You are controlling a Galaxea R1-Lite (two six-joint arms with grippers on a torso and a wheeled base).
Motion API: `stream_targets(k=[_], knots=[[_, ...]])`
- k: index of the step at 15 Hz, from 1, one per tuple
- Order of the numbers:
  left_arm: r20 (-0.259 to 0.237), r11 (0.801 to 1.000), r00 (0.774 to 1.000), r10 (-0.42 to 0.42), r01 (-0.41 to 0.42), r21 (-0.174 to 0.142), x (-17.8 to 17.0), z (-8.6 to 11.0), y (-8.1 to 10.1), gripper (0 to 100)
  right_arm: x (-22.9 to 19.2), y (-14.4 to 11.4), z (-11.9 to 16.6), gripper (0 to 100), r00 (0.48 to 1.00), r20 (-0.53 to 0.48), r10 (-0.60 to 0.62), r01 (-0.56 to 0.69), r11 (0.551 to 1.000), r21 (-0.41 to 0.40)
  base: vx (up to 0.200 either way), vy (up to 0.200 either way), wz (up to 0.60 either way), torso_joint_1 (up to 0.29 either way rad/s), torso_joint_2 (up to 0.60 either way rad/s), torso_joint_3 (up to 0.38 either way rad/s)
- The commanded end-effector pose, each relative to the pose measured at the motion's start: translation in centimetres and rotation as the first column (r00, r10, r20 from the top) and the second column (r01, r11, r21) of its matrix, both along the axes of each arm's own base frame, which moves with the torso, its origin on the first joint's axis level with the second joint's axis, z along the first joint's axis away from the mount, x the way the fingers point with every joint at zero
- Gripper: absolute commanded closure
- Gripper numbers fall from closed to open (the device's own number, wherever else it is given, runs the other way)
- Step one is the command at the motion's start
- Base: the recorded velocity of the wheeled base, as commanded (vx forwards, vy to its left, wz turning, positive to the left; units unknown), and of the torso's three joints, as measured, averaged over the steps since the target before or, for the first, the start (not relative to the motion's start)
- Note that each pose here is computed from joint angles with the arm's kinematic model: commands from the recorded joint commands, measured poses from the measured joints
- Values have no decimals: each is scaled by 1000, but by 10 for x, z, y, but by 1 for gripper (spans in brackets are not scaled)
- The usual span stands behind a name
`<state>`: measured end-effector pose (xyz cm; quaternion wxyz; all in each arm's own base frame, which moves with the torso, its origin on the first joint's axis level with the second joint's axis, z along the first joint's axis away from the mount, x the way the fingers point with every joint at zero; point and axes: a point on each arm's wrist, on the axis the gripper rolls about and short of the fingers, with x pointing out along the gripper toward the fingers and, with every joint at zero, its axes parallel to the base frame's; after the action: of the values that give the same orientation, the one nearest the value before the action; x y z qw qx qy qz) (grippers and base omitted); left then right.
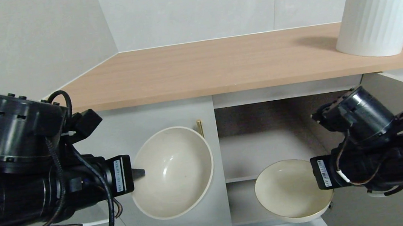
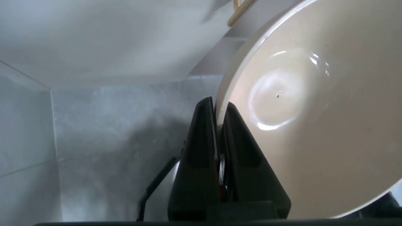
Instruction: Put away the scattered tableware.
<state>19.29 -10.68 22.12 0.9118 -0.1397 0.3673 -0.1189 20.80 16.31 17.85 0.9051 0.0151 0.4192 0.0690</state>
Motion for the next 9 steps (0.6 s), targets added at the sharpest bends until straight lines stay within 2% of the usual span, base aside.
stream_targets(k=[1,2,4,7,9], knots=[[-16,1000,1000,0,0,9,3,-4,-2,100,35,8,-44,100,996,-70,-47,42,997,-71,0,0,0,0,0,0],[-18,1000,1000,-1,1,12,3,-5,-2,100,49,9,-54,100,996,-54,-72,69,996,-60,0,0,0,0,0,0],[-30,999,999,-16,17,37,4,-9,-3,100,80,14,-82,100,994,-9,-109,109,994,-33,0,0,0,0,0,0],[-31,999,999,-15,16,39,5,-10,-3,100,99,19,-96,100,990,39,-132,134,989,-66,0,0,0,0,0,0],[-19,999,1000,-13,13,34,3,-7,-2,100,146,15,-116,100,973,67,-220,225,971,-80,0,0,0,0,0,0]])
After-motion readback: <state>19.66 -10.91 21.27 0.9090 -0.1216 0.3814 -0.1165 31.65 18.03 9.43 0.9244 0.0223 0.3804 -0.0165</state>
